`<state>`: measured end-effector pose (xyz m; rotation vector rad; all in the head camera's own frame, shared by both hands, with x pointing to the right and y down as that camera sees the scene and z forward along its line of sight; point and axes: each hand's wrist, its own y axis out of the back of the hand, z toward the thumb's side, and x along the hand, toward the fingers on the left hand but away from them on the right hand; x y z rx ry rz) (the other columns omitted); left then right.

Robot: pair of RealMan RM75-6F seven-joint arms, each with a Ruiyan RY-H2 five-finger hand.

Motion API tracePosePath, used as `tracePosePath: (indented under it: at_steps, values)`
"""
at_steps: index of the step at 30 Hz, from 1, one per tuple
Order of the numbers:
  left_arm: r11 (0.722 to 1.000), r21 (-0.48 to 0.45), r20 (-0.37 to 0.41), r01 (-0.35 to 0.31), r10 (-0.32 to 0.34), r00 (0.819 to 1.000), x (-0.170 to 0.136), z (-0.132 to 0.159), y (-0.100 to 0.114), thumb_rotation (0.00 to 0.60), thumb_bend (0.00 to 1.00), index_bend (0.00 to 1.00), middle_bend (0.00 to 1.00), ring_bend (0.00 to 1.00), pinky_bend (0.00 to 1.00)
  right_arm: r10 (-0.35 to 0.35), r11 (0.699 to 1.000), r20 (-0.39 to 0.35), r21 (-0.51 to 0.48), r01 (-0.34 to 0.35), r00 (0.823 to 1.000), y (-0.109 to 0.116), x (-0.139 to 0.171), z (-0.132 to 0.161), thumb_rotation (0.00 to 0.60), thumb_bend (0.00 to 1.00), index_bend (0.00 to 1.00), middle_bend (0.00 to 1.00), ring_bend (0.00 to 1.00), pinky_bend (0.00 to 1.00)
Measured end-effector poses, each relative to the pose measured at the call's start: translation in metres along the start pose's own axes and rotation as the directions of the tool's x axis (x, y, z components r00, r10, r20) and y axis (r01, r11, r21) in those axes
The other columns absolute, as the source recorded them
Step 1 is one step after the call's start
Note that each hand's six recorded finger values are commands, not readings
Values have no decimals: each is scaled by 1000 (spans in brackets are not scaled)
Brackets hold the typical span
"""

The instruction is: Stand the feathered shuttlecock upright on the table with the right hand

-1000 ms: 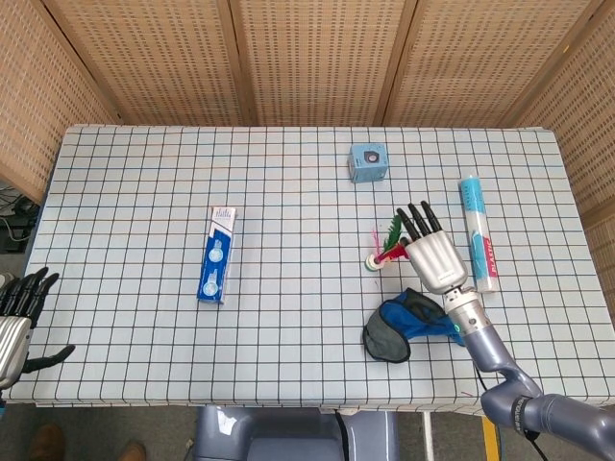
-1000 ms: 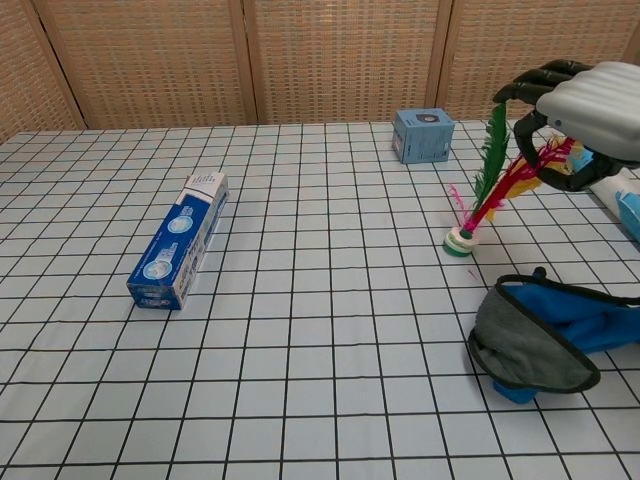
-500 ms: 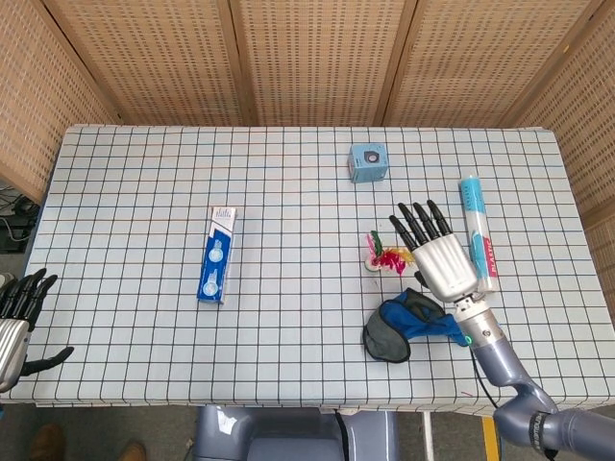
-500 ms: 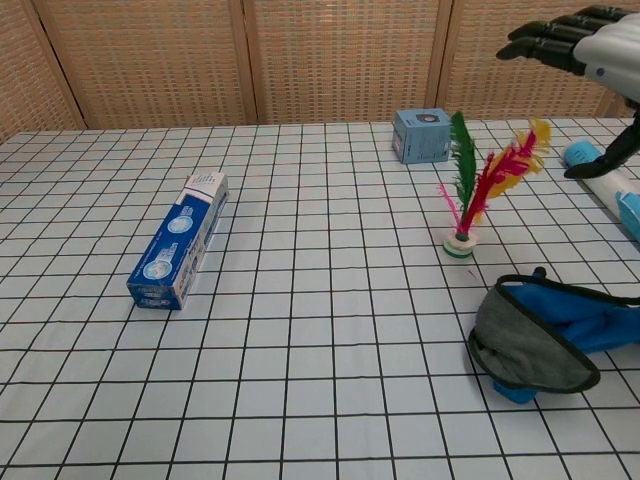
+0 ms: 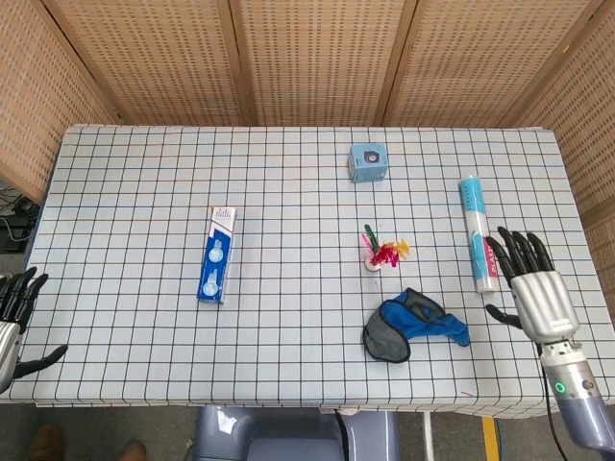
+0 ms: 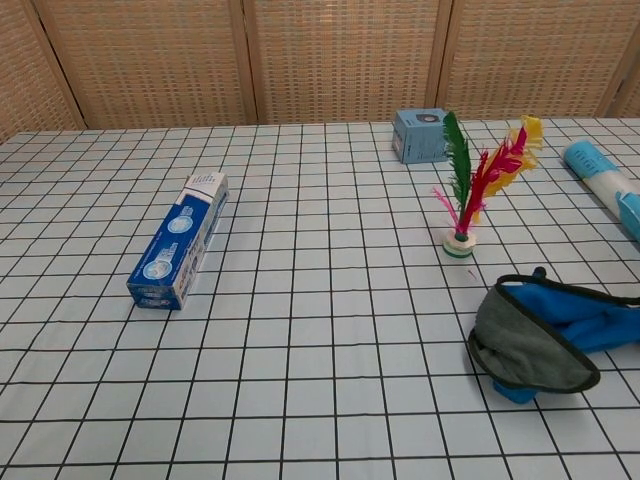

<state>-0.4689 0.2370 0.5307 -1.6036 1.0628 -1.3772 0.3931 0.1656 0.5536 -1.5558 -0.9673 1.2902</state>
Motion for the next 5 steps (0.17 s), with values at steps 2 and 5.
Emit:
tracePosePath:
  at_steps: [2,5]
  values:
    - [1000,-7,9,-1,2,1000,-2,1,2,600,0,0,0,0,0,0,1000,28,-12,0,1000,-3,15,-9,600,0,0,0,0,0]
    - [1000,-16,21,5,-5,1000,-5,2,3,600,0,0,0,0,0,-23,1000,50,-9,23,998,-6,30,-16,600,0,0,0,0,0]
